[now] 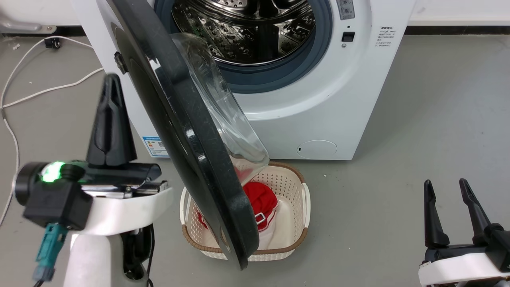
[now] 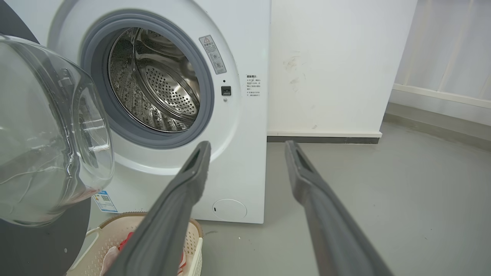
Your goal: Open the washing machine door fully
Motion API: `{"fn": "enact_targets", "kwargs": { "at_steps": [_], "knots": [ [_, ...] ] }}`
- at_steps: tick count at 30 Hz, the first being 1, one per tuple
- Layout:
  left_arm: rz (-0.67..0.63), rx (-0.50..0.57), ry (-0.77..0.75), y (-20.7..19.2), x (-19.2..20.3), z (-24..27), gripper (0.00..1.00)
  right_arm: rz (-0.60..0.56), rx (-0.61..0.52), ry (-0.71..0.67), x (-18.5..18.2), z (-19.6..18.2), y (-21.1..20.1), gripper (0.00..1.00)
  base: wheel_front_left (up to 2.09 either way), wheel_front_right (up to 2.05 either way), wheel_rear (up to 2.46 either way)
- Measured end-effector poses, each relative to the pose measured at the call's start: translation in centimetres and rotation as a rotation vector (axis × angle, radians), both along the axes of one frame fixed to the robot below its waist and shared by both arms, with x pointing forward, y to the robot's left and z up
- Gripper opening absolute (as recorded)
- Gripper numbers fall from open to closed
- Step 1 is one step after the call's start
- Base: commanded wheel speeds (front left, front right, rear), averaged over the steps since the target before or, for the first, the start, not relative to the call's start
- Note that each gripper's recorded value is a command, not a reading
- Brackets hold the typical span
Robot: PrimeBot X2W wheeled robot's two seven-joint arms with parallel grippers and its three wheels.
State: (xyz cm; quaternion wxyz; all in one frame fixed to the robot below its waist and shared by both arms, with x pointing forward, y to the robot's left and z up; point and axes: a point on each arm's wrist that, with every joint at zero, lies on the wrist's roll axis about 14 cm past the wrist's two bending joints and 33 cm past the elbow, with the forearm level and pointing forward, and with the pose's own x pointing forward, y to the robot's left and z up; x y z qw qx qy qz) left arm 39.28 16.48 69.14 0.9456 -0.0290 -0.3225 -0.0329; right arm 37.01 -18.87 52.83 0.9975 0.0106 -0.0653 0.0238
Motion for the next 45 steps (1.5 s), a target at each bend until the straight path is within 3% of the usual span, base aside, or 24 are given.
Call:
{"fn": "enact_targets", "kwargs": {
  "at_steps": [10,16,27,45],
  "knots": [
    [-0.095,0.017,-0.268,-2.9,-4.1,7.2,0.00,-0.009,0.002,0.006,-0.1,-0.2,-0.3,1.00,0.00,0.00,0.00],
    [-0.287,0.012,-0.297,-7.3,-6.4,8.5,0.00,-0.012,0.008,0.006,-0.2,-0.3,-0.4,1.00,0.00,0.00,0.00],
    [-0.639,0.027,0.011,-15.7,-8.4,2.7,0.00,0.001,0.013,0.008,0.0,-0.4,0.0,1.00,0.00,0.00,0.00],
    [-0.680,0.117,0.586,-17.7,-9.2,-12.7,0.00,0.034,0.026,0.038,0.6,-1.4,1.1,1.00,0.00,0.00,0.00]
  ]
}}
